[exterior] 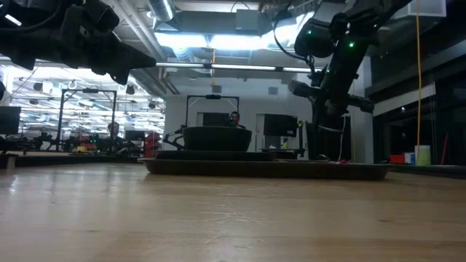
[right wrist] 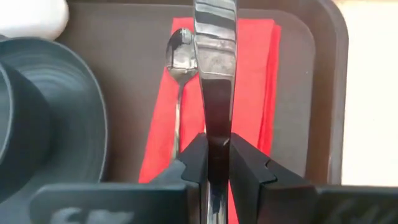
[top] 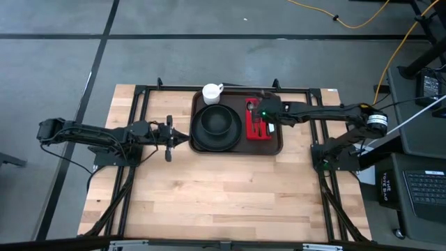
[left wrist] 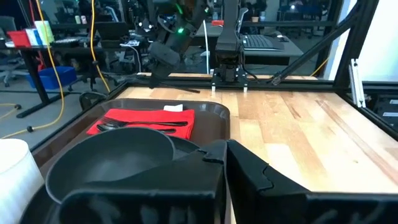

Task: Set up tray
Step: Put the black knife on the red napkin to the right of the black fork

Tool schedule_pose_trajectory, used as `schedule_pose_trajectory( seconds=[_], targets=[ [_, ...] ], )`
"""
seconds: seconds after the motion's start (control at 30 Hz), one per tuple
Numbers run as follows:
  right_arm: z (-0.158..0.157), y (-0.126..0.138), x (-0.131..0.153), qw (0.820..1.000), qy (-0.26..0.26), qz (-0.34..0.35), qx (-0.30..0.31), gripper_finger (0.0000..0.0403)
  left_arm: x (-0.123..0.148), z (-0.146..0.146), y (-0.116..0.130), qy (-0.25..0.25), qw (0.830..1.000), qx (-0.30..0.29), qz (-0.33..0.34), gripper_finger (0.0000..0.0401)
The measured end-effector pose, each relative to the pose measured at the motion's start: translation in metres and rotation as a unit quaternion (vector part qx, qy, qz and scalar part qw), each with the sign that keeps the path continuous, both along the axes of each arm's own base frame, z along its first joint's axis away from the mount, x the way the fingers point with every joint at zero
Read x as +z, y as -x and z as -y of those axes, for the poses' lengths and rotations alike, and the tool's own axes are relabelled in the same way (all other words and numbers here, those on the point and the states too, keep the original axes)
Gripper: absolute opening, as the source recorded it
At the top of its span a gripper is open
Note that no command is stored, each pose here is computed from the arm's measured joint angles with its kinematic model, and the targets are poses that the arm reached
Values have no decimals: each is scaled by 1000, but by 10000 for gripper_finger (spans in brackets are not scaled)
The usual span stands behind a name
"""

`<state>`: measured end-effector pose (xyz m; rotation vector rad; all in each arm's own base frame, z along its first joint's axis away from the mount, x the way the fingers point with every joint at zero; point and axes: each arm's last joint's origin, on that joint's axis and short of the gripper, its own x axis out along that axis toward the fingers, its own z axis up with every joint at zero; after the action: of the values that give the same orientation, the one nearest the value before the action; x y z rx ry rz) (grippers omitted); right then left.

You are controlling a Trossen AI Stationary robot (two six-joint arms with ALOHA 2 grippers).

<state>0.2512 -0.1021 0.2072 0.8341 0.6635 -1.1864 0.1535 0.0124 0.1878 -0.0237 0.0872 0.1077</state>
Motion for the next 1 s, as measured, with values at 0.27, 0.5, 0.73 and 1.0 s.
schedule_pose_trajectory(
  seconds=[0.27,0.5,0.73,1.0],
  targets=[
    [6,-8,-27,999,-22,-41,-14,50,0,0,0,1,1000,0,0,3],
    [20,-6,-36,997,-47,-40,-36,50,0,0,0,1,1000,0,0,4],
    [25,-14,-41,998,-35,-22,-37,50,0,0,0,1,1000,0,0,3],
    [32,-15,-61,996,-46,-53,-51,51,0,0,0,1,1000,0,0,4]
  ],
)
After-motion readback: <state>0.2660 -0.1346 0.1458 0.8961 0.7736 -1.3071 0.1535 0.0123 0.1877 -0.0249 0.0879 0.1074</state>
